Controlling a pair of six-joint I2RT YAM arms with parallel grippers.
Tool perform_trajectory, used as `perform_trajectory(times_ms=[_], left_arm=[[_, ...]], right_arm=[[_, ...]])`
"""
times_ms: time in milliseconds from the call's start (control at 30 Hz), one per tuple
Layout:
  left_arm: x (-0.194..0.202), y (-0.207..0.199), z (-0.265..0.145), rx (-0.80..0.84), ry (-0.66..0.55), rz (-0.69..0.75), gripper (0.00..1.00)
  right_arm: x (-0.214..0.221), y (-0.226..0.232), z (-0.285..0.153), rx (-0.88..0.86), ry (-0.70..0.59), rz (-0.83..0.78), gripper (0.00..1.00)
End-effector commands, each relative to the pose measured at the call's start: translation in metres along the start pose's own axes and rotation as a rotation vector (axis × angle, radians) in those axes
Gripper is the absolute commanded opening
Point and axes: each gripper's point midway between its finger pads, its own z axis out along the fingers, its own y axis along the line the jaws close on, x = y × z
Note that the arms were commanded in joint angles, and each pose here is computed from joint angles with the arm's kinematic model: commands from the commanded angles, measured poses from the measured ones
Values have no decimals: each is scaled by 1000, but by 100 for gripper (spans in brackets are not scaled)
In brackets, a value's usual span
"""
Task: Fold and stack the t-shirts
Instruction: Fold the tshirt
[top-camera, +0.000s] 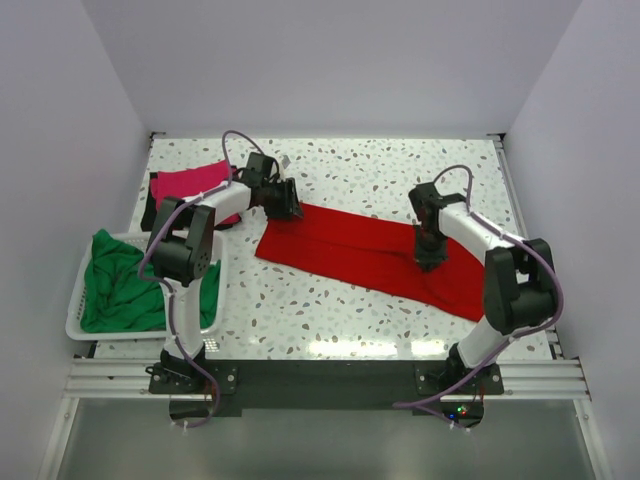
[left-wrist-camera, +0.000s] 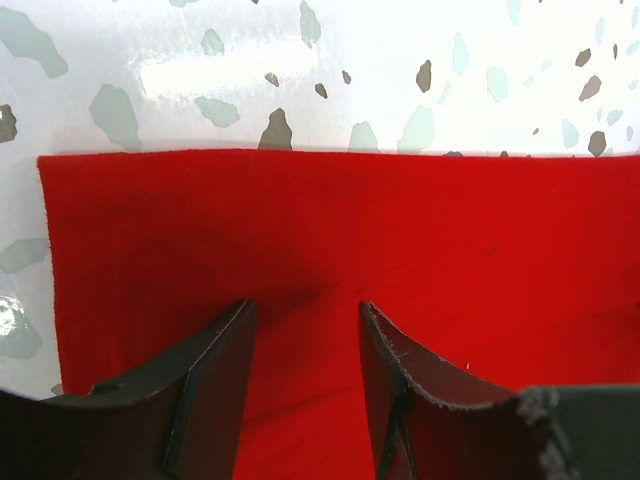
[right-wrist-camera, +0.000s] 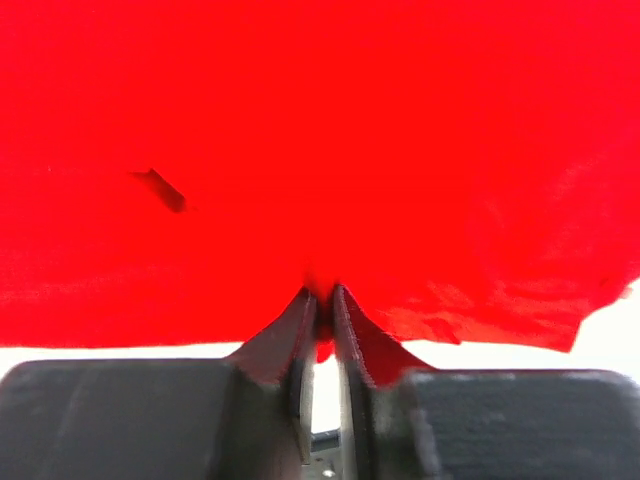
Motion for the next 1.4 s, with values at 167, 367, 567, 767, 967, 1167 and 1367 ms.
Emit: perform_trajectory(times_ms=[167, 367, 567, 767, 967, 1167, 1367], left_arm=[[1, 6, -4, -23, -4, 13, 50], [3, 5, -3, -12, 5, 15, 50], [4, 5, -1, -11, 9, 13, 50], [4, 5, -2, -10, 4, 7, 50], [6, 6, -4, -12, 5, 7, 50], [7, 7, -4, -16, 5, 5, 50], [7, 9, -6, -21, 1, 4, 50]], right_arm=[[-8, -45, -54, 123, -84, 40, 42], [-23, -11, -75, -81, -153, 12, 46], [-10, 66, -84, -403, -126, -165, 46], [9, 82, -47, -386, -11, -207, 46], [6, 63, -19, -225, 20, -180, 44], [0, 38, -1, -105, 34, -144, 43], [-4, 11, 9, -17, 39, -97, 42]])
